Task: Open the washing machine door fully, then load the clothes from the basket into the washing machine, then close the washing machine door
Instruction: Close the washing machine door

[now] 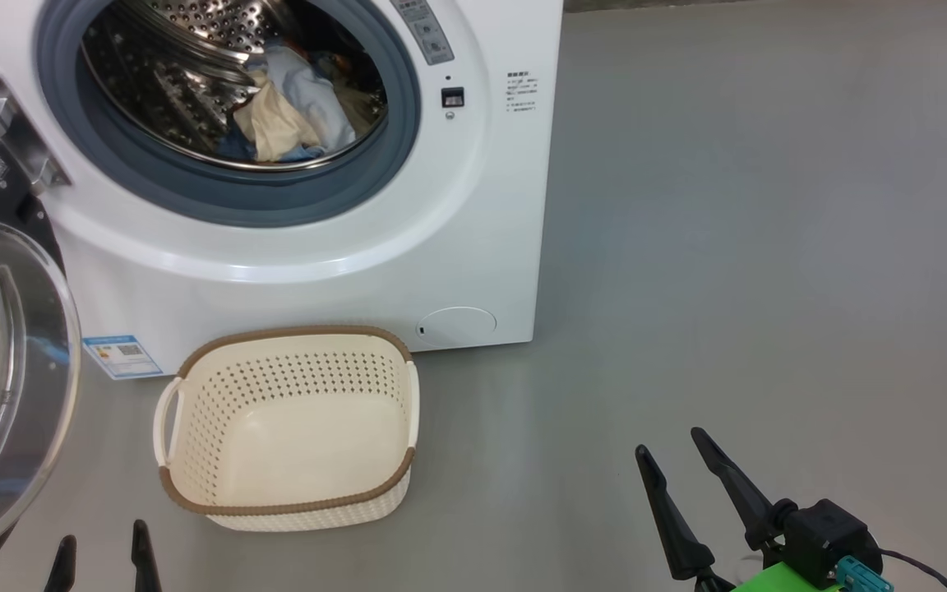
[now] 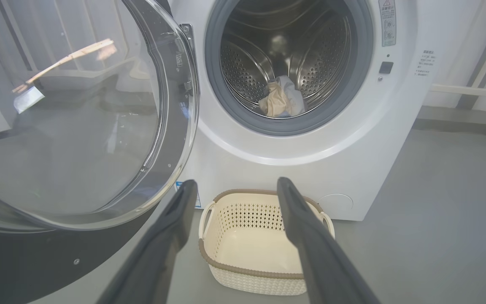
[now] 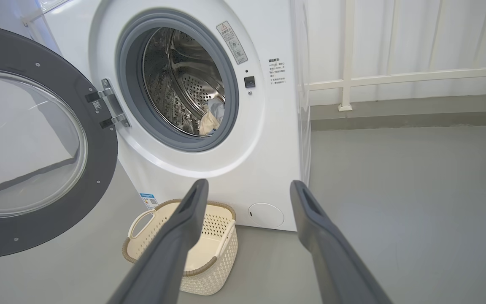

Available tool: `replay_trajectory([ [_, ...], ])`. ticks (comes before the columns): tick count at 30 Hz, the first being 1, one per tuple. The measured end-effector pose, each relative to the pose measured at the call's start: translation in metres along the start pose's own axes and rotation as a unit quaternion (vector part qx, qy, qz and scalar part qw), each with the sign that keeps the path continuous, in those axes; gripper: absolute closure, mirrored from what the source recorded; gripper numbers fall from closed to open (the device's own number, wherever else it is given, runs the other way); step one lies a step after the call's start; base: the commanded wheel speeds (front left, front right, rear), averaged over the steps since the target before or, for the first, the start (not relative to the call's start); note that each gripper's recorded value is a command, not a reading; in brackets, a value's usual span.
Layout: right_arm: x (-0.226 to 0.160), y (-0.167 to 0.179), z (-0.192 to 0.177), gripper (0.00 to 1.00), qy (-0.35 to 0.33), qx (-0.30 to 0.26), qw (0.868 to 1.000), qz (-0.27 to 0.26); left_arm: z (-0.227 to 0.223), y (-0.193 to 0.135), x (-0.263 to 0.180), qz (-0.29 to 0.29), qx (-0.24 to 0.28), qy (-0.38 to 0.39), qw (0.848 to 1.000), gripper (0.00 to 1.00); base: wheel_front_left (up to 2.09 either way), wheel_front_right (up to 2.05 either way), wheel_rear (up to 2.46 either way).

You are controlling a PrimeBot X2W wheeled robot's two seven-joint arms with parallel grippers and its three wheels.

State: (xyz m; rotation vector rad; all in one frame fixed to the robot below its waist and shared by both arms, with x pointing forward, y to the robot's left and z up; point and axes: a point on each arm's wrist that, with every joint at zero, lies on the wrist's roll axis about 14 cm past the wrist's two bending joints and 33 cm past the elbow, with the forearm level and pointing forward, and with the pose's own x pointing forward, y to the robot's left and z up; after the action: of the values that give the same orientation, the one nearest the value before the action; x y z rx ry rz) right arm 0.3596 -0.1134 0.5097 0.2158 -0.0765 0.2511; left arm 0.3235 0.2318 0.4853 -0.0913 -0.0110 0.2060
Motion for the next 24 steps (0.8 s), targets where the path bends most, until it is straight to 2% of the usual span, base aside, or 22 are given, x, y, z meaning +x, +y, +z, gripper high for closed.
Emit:
replay_trajectory([
  [24, 0.022, 0.052, -0.006, 0.0, 0.007, 0.007, 0.996, 0.087, 0.011, 0.049, -0.037, 0.08, -0.007, -0.017, 0.997, 0.0, 0.0, 0.0, 0.0],
])
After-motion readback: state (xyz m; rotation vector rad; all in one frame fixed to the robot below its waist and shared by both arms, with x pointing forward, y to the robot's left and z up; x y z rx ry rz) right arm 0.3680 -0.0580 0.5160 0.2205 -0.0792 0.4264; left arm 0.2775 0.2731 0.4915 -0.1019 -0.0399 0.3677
